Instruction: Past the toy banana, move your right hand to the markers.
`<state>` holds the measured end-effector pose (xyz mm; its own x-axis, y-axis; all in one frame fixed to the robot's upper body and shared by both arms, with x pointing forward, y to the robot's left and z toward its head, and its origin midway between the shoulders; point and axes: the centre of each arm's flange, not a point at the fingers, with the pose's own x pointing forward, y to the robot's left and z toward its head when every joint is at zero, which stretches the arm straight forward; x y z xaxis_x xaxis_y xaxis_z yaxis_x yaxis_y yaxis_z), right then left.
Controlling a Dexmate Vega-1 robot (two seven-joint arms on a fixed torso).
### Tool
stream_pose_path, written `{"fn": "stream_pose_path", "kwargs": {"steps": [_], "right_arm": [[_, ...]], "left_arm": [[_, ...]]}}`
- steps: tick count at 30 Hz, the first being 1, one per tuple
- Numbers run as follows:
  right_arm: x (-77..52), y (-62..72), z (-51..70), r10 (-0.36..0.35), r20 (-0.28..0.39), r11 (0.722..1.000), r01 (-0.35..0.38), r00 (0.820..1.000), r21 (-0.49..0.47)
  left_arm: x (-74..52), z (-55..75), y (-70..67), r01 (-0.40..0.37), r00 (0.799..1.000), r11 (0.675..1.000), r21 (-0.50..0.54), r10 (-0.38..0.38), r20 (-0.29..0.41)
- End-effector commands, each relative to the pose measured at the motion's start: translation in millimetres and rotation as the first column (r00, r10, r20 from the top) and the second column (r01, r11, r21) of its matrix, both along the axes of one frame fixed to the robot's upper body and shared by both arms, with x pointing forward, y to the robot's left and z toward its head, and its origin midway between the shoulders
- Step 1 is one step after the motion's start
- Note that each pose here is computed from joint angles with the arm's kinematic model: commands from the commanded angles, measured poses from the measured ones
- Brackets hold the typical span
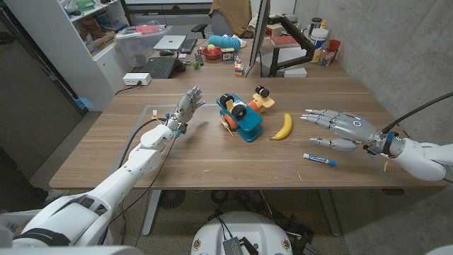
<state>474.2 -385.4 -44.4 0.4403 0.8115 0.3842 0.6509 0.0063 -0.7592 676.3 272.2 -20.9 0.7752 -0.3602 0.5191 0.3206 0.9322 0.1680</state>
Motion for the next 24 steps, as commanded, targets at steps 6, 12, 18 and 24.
{"fn": "stream_pose_path", "kwargs": {"steps": [6, 12, 18, 24], "right_arm": [[6.6, -0.5, -5.1, -0.028, -0.001, 0.999, 0.028, 1.000, -0.025], [8.6, -0.1, -8.3, -0.026, -0.008, 0.999, 0.026, 1.000, -0.031], [9.5, 0.3, -9.5, -0.034, -0.001, 0.999, 0.034, 0.999, -0.036], [12.1, 2.5, -12.8, -0.038, -0.001, 0.998, 0.038, 0.999, -0.051]], "left_arm": [[-0.9, 0.9, -4.2, 0.008, 1.000, 1.000, 0.007, -0.008, 0.006], [-1.6, 2.4, -4.8, 0.006, 1.000, 1.000, 0.013, -0.006, 0.014], [-1.0, 2.0, -5.4, 0.009, 1.000, 1.000, 0.012, -0.009, 0.012], [-1.5, 3.0, -4.8, 0.009, 1.000, 1.000, 0.015, -0.009, 0.014]]}}
